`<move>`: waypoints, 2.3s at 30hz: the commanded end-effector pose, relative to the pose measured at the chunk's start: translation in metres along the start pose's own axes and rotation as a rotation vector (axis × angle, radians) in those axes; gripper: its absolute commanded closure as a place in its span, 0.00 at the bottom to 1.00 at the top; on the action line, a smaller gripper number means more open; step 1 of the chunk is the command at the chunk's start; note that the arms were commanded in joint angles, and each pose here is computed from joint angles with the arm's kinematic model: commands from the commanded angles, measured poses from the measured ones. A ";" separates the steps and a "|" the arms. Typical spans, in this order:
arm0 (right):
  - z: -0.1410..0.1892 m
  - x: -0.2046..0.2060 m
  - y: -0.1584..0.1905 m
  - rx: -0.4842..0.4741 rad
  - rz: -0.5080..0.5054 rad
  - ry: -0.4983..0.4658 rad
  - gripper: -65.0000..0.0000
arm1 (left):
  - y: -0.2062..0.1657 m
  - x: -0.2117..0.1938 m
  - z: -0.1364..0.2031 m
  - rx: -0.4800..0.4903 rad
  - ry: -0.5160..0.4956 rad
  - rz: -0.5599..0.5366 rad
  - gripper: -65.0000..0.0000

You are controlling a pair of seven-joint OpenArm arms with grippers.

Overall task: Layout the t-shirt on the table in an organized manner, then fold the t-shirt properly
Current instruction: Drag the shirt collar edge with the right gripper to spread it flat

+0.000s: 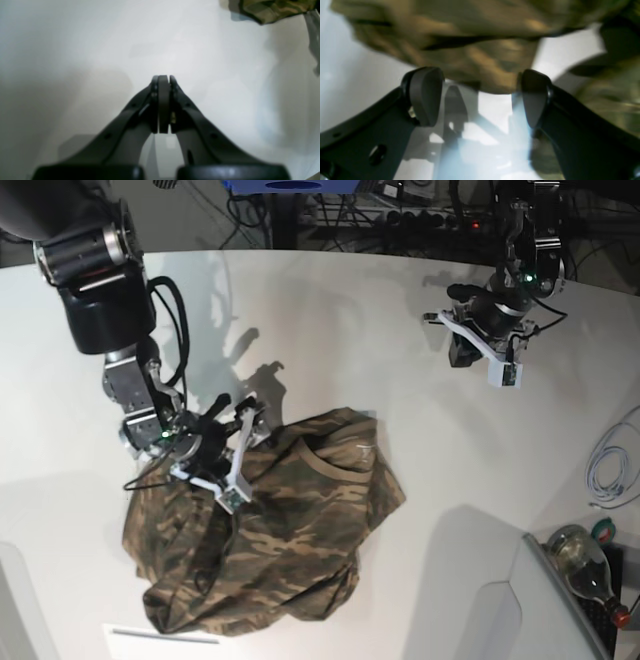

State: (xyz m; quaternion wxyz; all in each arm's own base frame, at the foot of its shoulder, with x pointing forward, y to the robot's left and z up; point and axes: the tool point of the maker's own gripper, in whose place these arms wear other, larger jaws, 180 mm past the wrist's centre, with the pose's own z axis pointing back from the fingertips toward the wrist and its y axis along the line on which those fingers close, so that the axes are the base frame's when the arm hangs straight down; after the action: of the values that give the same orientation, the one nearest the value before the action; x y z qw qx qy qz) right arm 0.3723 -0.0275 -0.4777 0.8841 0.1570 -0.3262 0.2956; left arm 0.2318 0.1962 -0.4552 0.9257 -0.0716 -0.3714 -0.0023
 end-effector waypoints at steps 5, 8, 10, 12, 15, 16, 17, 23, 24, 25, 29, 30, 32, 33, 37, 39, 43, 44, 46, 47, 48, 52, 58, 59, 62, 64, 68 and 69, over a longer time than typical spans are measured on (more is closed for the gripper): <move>-0.006 0.011 -0.022 -0.053 -0.043 -0.017 0.50 | 0.002 0.006 0.004 0.001 -0.029 -0.003 1.00; -0.007 -0.005 -0.010 -0.039 -0.052 0.001 0.97 | 0.002 0.006 0.004 0.001 -0.029 -0.003 1.00; -0.001 -0.013 0.005 -0.029 -0.035 0.024 0.99 | 0.002 0.007 0.004 0.003 -0.028 -0.006 1.00; 0.010 -0.023 0.025 -0.019 -0.011 0.051 0.99 | 0.004 0.006 0.004 0.007 -0.027 -0.012 1.00; 0.031 -0.029 0.054 -0.008 0.018 0.047 1.00 | 0.005 0.008 0.004 0.008 -0.029 -0.013 1.00; 0.039 -0.031 0.065 -0.001 0.025 0.044 1.00 | 0.005 0.009 0.003 0.008 -0.030 -0.013 1.00; 0.042 -0.031 0.081 0.019 0.040 0.044 1.00 | 0.005 0.009 0.003 0.008 -0.032 -0.013 1.00; 0.069 -0.031 0.158 0.127 0.143 0.061 0.94 | 0.006 0.013 0.003 0.010 -0.039 -0.017 1.00; 0.074 -0.027 0.163 0.129 0.157 0.060 0.88 | 0.006 0.013 0.003 0.011 -0.040 -0.017 1.00; 0.082 -0.024 0.163 0.119 0.162 0.064 0.77 | 0.009 0.014 0.004 0.015 -0.041 -0.023 1.00; 0.111 -0.012 0.149 0.051 0.146 0.037 0.26 | 0.015 0.013 0.006 0.025 -0.034 -0.037 1.00; 0.114 -0.011 0.144 0.035 0.139 0.030 0.19 | 0.022 0.014 0.009 0.042 -0.038 -0.029 1.00; 0.114 -0.013 0.128 0.000 0.118 0.037 0.18 | 0.036 0.016 0.013 0.078 -0.051 -0.003 1.00; 0.113 -0.017 0.117 -0.022 0.093 0.052 0.19 | 0.043 0.017 0.016 0.096 -0.058 0.008 1.00; 0.097 -0.032 0.090 -0.037 -0.063 0.080 0.18 | 0.065 0.009 0.028 0.152 -0.053 0.035 1.00; 0.096 -0.029 0.080 -0.024 -0.197 0.022 0.18 | 0.073 0.009 0.032 0.172 -0.055 0.044 1.00; 0.095 -0.023 0.080 0.028 -0.299 -0.032 0.18 | 0.091 -0.003 0.045 0.221 -0.038 0.063 1.00; 0.095 -0.022 0.082 0.044 -0.313 -0.042 0.18 | 0.094 -0.004 0.047 0.231 -0.039 0.067 1.00; 0.094 -0.017 0.089 0.076 -0.344 -0.062 0.18 | 0.102 -0.004 0.051 0.250 -0.044 0.075 1.00; 0.092 -0.017 0.091 0.089 -0.356 -0.062 0.18 | 0.105 -0.004 0.053 0.259 -0.046 0.079 1.00; 0.090 -0.019 0.091 0.093 -0.361 -0.057 0.19 | 0.108 -0.004 0.054 0.265 -0.047 0.081 1.00; 0.069 -0.027 0.102 0.146 -0.366 0.004 0.19 | 0.107 -0.006 0.056 0.264 -0.041 0.079 1.00; 0.066 -0.024 0.115 0.189 -0.382 0.000 0.55 | 0.101 -0.011 0.054 0.254 -0.035 0.090 1.00; 0.070 -0.020 0.118 0.205 -0.388 -0.008 0.74 | 0.100 -0.011 0.053 0.252 -0.035 0.091 1.00; 0.090 -0.001 0.125 0.252 -0.369 -0.014 0.99 | 0.096 -0.012 0.051 0.242 -0.031 0.088 1.00; 0.107 0.019 0.125 0.263 -0.333 -0.050 0.96 | 0.089 -0.013 0.048 0.224 -0.025 0.082 1.00; 0.129 0.068 0.113 0.239 -0.230 -0.132 1.00 | 0.083 -0.010 0.045 0.208 -0.029 0.072 1.00; 0.129 0.080 0.108 0.232 -0.213 -0.149 1.00 | 0.080 -0.008 0.045 0.200 -0.032 0.067 1.00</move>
State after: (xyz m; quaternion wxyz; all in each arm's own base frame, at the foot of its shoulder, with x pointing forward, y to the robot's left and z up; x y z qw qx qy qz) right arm 0.2835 0.0254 -0.3325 0.8701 0.3057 -0.3152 0.2240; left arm 0.1911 0.2767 -0.4509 0.9296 0.0045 -0.3616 0.0716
